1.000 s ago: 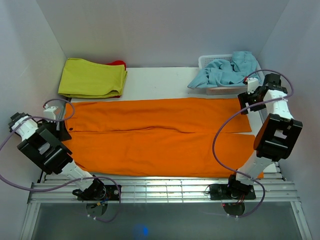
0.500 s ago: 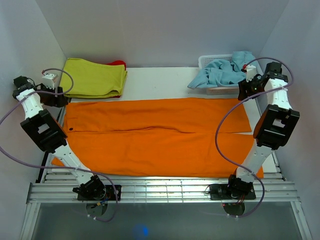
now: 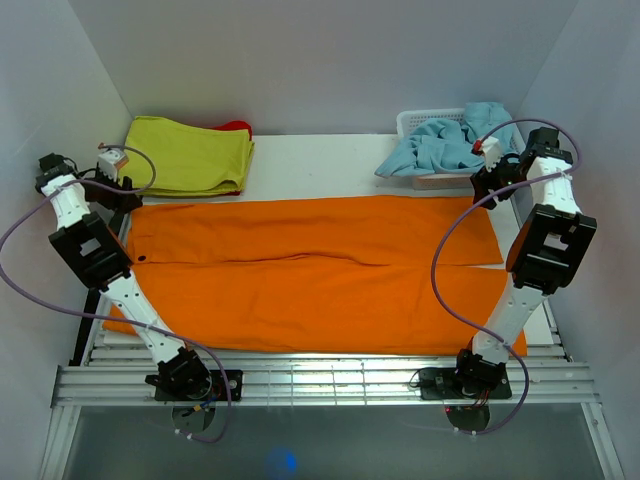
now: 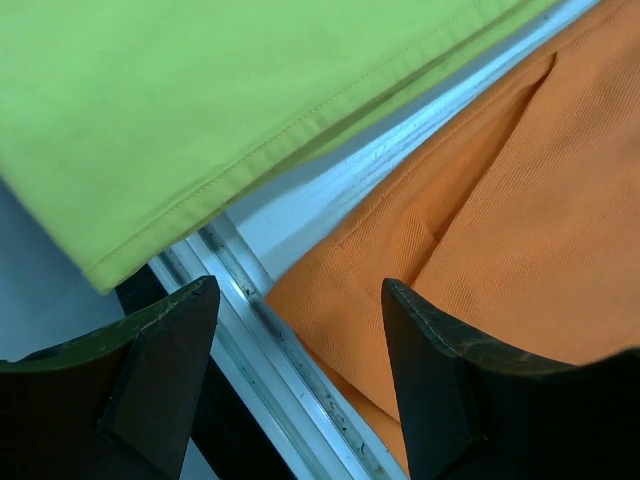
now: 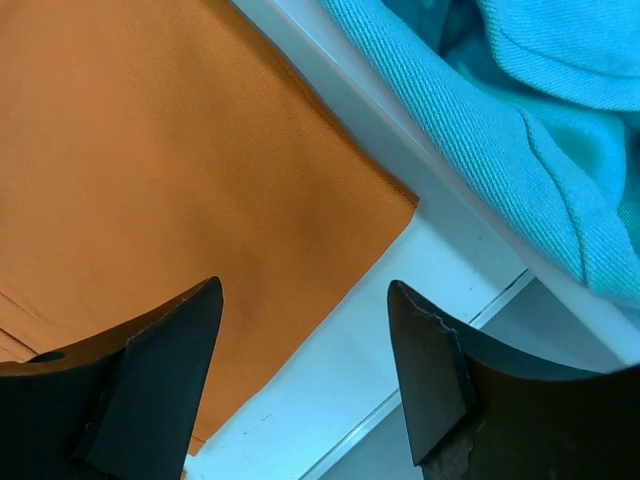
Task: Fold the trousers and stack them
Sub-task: Flatten the trousers out, then fold the trousers
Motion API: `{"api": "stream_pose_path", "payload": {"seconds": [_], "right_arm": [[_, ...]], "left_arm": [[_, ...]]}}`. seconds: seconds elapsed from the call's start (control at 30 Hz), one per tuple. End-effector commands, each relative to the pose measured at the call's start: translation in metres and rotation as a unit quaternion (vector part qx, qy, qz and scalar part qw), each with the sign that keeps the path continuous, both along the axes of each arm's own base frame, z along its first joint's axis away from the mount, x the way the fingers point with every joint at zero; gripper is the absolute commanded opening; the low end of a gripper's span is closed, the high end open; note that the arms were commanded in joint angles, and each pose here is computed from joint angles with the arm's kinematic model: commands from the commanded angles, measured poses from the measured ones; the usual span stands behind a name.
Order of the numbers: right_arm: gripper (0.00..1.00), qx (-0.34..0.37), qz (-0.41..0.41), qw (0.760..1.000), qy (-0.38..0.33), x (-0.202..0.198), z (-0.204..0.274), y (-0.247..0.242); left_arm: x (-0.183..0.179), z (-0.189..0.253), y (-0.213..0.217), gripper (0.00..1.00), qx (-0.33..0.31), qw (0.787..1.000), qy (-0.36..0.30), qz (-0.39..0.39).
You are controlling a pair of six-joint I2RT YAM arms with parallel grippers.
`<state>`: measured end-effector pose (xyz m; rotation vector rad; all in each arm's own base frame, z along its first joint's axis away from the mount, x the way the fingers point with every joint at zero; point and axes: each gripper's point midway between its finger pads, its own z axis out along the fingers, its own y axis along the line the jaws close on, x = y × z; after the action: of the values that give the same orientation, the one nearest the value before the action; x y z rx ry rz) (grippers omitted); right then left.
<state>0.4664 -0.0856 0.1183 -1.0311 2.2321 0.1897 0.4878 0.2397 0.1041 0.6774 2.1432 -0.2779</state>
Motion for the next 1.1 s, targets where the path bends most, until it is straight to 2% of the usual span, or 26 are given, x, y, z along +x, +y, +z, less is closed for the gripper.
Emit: {"api": "stream_pose_path", "payload": {"seconds": [0.0, 0.13, 0.23, 0.27, 0.4, 0.63, 0.8, 0.93, 1.07], "right_arm": [[0.74, -0.012, 0.055, 0.998, -0.042, 0.014, 0.012, 0.000], [0.77, -0.019, 0.079, 0.995, -0.063, 0.025, 0.012, -0.001], [0.75, -0.009, 0.090, 0.994, -0.055, 0.029, 0.007, 0.002], [0.73, -0.005, 0.092, 0.995, -0.049, 0.029, 0.002, 0.004], [0.63, 0.013, 0.093, 0.996, 0.011, 0.012, -0.033, 0.020], [0.53, -0.019, 0.090, 0.993, 0.079, -0.025, -0.102, 0.027], [0.46, -0.069, 0.114, 0.984, 0.122, -0.065, -0.118, 0.015], [0.43, -0.064, 0.157, 0.973, 0.158, -0.116, -0.120, 0.026], [0.42, -0.050, 0.179, 0.971, 0.148, -0.136, -0.097, 0.034]], "left_arm": [[-0.008, -0.015, -0.002, 0.76, 0.001, 0.999, -0.013, -0.053], [-0.021, -0.046, -0.006, 0.73, -0.003, 0.998, 0.023, -0.060], [-0.027, -0.063, -0.013, 0.60, -0.002, 0.997, 0.046, -0.069], [-0.034, -0.072, -0.017, 0.48, -0.004, 0.996, 0.059, -0.072], [-0.044, -0.079, -0.026, 0.28, -0.009, 0.994, 0.069, -0.079], [-0.060, -0.085, -0.035, 0.08, -0.004, 0.992, 0.083, -0.092], [-0.061, -0.080, -0.037, 0.00, -0.003, 0.992, 0.074, -0.098], [-0.062, -0.081, -0.040, 0.00, 0.003, 0.991, 0.072, -0.110], [-0.061, -0.077, -0.045, 0.00, 0.013, 0.990, 0.058, -0.128]]}}
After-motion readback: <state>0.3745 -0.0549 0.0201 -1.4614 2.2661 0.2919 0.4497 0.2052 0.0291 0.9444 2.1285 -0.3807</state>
